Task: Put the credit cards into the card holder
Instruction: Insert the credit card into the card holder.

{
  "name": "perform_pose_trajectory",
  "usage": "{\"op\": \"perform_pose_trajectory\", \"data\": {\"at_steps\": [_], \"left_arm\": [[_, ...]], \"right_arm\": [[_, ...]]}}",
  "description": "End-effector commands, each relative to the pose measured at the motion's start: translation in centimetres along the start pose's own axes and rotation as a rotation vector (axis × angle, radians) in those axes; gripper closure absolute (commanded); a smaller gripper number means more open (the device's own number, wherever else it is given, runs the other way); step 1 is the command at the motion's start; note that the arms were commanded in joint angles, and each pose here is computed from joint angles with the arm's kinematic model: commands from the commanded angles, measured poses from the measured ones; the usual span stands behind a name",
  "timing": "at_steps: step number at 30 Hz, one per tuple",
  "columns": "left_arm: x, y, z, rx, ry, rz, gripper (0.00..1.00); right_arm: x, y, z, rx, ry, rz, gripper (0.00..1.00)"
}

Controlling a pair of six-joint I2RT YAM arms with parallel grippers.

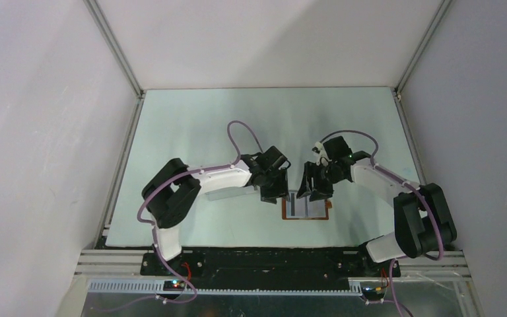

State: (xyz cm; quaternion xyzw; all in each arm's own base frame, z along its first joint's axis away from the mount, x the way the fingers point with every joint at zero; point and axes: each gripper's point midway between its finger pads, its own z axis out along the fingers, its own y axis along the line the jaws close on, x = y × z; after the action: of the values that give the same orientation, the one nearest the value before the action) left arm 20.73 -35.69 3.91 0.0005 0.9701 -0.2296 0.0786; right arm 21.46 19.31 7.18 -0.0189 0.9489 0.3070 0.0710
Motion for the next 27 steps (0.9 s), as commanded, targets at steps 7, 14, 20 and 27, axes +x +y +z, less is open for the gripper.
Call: {"op": "perform_pose_trajectory", "data": {"at_steps": [7, 14, 20, 27], "left_arm": [[0.0, -0.1, 2.8, -0.036, 0.019, -0.038, 0.47], [0.1, -0.6, 3.3, -0.022, 0.039, -0.032, 0.45], [-0.7, -4.1, 1.4, 0.108, 0.013, 0.009, 0.48], [-0.9, -8.6, -2.5, 0.256, -0.008, 0.060, 0.53]], "right_arm": [[0.6, -4.6, 1.3, 0.199, 0.056, 0.045, 0.59], [1.3, -4.7, 3.1, 0.165, 0.114, 0.062, 0.77], [1.8, -4.5, 3.6, 0.129, 0.129, 0.080, 0.82], [1.5, -2.8, 3.3, 0.036, 0.118, 0.073, 0.80]]}}
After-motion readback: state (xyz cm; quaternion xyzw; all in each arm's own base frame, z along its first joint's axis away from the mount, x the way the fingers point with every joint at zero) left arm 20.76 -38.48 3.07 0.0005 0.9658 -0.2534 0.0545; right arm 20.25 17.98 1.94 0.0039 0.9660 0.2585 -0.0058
